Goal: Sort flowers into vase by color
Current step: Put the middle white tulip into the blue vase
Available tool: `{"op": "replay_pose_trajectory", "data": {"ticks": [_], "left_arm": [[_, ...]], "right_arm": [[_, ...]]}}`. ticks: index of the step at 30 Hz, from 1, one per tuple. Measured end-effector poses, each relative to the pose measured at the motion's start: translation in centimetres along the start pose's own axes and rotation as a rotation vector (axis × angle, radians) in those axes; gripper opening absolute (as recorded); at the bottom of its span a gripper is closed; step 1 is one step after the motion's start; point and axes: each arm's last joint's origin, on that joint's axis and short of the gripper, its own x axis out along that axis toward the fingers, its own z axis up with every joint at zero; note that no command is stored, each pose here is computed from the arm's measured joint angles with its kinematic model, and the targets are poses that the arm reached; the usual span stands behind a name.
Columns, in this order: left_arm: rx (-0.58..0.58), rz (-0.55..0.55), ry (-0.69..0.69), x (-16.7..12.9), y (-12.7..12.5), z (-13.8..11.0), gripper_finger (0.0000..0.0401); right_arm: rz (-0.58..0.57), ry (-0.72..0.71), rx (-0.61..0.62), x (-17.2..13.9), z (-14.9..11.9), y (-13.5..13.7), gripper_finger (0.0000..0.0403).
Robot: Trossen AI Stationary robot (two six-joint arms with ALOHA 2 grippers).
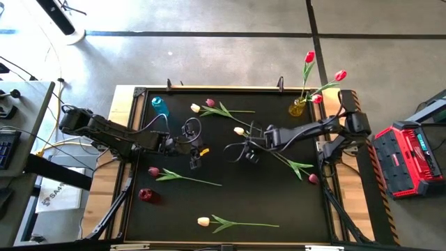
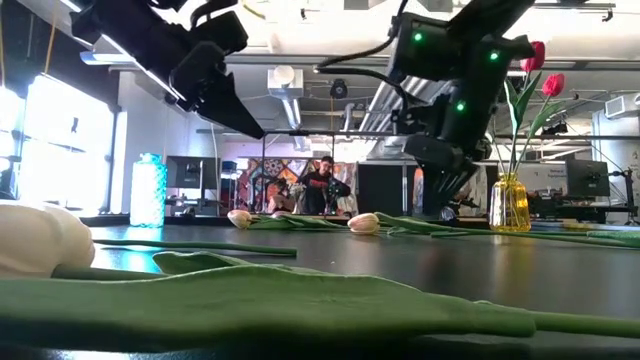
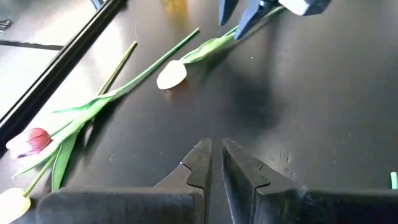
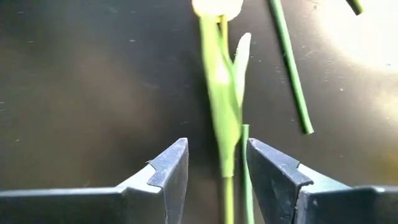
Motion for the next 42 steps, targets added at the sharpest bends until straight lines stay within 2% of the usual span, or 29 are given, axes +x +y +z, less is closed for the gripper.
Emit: {"op": "replay_pose_trajectory", "data": {"ticks": [13, 17, 25, 30, 36, 42], "left_arm": [[0.001, 0.006, 0.018, 0.0, 0.0, -0.2, 0.0026], [0.002, 0.007, 0.018, 0.0, 0.0, -0.2, 0.0026], [-0.014, 0.011, 0.043, 0.8, -0.3, -0.7, 0.0026], [-0.021, 0.016, 0.074, 2.3, -1.0, -1.5, 0.0026], [-0.019, 0.015, 0.067, 4.5, -1.9, -2.4, 0.0026], [-0.018, 0.020, 0.043, 5.8, -2.1, -2.7, 0.0026]], "right_arm": [[-0.021, 0.064, -0.002, 2.6, 0.8, -1.3, 0.0145], [-0.011, 0.048, -0.003, 2.6, 1.0, -1.2, 0.0115], [0.019, 0.066, -0.023, 2.6, 0.9, -1.1, 0.0011], [-0.003, 0.045, -0.007, 2.5, 1.0, -1.1, 0.0007], [0.036, -0.055, 0.022, 0.8, 1.6, -0.8, 0.0003], [0.136, -0.292, 0.053, -3.1, 3.0, -0.5, 0.0002]]}}
